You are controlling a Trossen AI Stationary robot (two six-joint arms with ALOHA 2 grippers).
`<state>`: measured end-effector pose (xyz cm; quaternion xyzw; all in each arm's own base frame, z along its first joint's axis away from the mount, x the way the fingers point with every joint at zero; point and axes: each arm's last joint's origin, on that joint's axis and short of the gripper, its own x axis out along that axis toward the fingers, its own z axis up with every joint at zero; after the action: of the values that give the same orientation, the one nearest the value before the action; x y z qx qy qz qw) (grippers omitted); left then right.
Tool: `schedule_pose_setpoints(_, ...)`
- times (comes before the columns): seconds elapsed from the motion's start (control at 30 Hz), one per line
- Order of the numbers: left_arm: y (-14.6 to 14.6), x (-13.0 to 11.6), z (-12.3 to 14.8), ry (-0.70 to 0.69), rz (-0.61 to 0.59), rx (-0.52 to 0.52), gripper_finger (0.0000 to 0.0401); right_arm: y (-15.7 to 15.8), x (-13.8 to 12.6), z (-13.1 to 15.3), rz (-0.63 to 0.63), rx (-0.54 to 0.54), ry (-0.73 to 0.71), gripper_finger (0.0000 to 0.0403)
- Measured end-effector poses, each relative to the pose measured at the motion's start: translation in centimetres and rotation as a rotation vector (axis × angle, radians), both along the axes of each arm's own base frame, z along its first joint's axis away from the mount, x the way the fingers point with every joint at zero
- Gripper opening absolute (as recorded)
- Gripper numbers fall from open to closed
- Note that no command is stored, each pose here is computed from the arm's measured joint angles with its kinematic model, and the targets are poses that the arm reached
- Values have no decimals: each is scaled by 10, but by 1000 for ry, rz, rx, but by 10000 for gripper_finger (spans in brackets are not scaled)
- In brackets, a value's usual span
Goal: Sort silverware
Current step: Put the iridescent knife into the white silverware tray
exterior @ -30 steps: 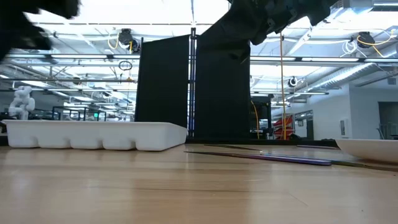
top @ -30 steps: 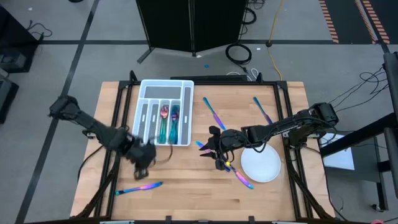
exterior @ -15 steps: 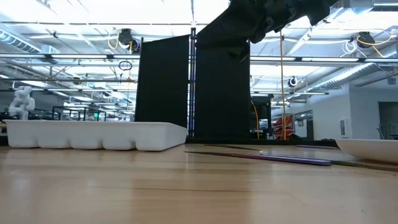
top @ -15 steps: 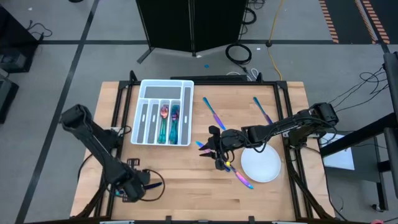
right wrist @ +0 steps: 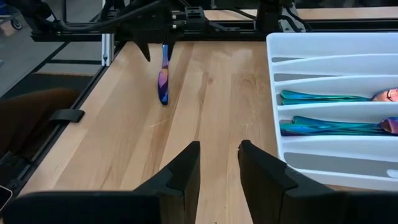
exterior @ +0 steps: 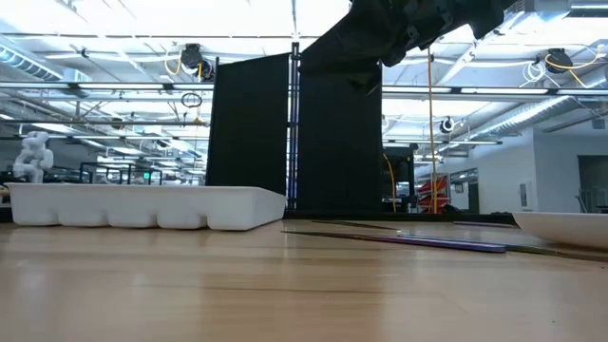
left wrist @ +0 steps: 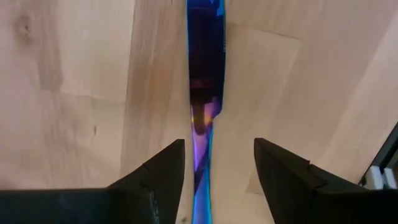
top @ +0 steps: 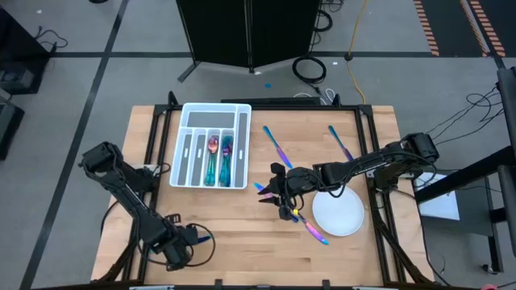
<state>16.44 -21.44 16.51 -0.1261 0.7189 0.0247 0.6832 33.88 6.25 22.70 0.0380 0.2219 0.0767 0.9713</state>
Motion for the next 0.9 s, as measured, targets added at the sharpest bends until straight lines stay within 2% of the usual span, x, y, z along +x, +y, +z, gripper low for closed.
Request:
schedule_pose_setpoints(0.6,-8,-13,-1,-76,33,81,193,0,0,0,0,0,0,95)
schedule_pose_setpoints(0.73,-6,-16,-9,-86,41,93,193,0,0,0,0,0,0,95)
schedule_pose_setpoints(0.9,-2,-21,-20,-46,71,58,193,0,0,0,0,0,0,95)
